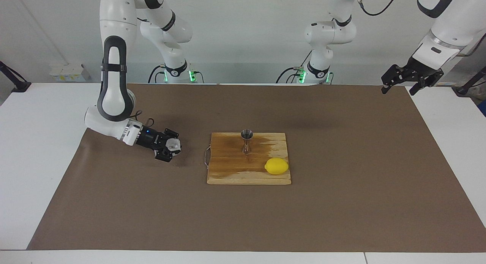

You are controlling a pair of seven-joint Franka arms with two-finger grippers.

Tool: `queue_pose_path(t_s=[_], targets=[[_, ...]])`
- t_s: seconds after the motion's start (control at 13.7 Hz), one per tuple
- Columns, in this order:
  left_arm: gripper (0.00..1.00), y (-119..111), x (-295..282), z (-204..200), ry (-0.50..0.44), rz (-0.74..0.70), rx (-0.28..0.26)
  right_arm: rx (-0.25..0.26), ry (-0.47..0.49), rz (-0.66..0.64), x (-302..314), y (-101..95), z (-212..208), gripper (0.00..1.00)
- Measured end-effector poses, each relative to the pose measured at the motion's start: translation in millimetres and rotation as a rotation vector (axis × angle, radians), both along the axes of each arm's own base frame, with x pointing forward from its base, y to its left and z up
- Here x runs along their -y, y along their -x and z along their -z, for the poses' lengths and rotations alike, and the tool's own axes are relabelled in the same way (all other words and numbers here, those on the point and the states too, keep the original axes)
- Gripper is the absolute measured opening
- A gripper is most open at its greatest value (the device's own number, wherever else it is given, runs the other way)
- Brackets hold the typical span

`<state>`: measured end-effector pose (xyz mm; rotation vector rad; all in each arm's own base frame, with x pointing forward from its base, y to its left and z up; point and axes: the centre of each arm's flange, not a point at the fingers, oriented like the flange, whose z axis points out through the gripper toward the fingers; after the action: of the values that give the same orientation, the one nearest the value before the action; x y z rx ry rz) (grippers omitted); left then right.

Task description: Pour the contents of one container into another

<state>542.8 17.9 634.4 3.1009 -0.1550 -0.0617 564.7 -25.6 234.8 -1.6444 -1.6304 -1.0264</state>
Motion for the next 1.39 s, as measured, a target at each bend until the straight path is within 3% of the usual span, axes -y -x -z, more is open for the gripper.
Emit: queue_pose_path(t_s=[0.29, 0.8, 1.17, 1.39], targets=[[1.00, 0.0, 0.0, 0.0, 0.000, 0.000, 0.000, 0.007, -0.002, -0.004, -1.5, -2.1, -0.8, 0.23], [1.00, 0.0, 0.0, 0.0, 0.000, 0.000, 0.000, 0.002, 0.059, -0.025, 28.8, 2.6, 0.4, 0.99], [1.00, 0.0, 0.2, 0.0, 0.000, 0.000, 0.000, -0.037, 0.182, -0.055, 97.4, 21.5, 3.3, 1.00], [1.00, 0.0, 0.2, 0.0, 0.000, 0.000, 0.000, -0.138, 0.302, -0.030, 134.3, 30.6, -21.9, 1.00]])
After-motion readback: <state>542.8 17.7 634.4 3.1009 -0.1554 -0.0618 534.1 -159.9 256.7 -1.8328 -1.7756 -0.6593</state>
